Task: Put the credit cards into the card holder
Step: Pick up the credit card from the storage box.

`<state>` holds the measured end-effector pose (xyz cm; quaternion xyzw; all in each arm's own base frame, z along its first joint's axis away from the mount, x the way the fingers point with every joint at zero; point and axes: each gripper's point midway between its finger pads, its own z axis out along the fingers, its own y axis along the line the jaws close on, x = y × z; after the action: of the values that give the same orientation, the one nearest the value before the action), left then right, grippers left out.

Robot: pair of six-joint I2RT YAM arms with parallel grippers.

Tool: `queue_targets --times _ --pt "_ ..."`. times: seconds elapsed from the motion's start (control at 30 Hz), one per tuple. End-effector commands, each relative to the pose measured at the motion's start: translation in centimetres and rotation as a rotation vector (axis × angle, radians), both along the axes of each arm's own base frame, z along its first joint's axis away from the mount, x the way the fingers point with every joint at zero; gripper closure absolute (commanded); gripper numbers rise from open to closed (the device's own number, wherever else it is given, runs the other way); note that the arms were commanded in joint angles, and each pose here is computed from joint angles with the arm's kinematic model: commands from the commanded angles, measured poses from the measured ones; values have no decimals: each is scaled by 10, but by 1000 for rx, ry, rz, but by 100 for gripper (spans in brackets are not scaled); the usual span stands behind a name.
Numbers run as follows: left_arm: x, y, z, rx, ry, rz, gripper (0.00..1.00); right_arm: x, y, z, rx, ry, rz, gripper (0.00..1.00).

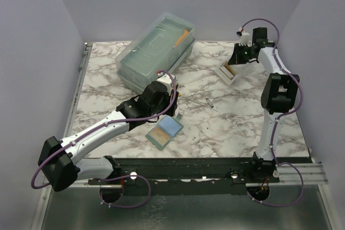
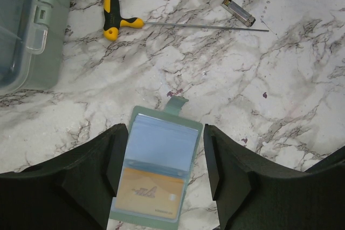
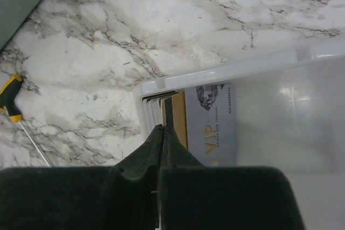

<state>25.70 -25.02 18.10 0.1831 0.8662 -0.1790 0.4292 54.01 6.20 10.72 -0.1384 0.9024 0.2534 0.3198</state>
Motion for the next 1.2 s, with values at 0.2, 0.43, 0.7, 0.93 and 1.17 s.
queue_targets --times 0.2,0.43,0.7,0.93,1.17 --pt "-3 -6 0 -20 5 -20 35 30 -30 12 -158 -128 -218 100" --pt "-2 -5 -1 -16 7 -18 35 42 -54 27 -240 -205 -330 100" --pt "-3 -6 -1 -17 8 -22 35 46 -57 32 -228 -185 -389 100" --pt "-3 -7 -2 -19 11 -24 35 48 -64 28 -208 -134 -506 100" --pt "-3 -7 -1 -21 10 -25 35 49 -60 -4 -236 -89 -529 100"
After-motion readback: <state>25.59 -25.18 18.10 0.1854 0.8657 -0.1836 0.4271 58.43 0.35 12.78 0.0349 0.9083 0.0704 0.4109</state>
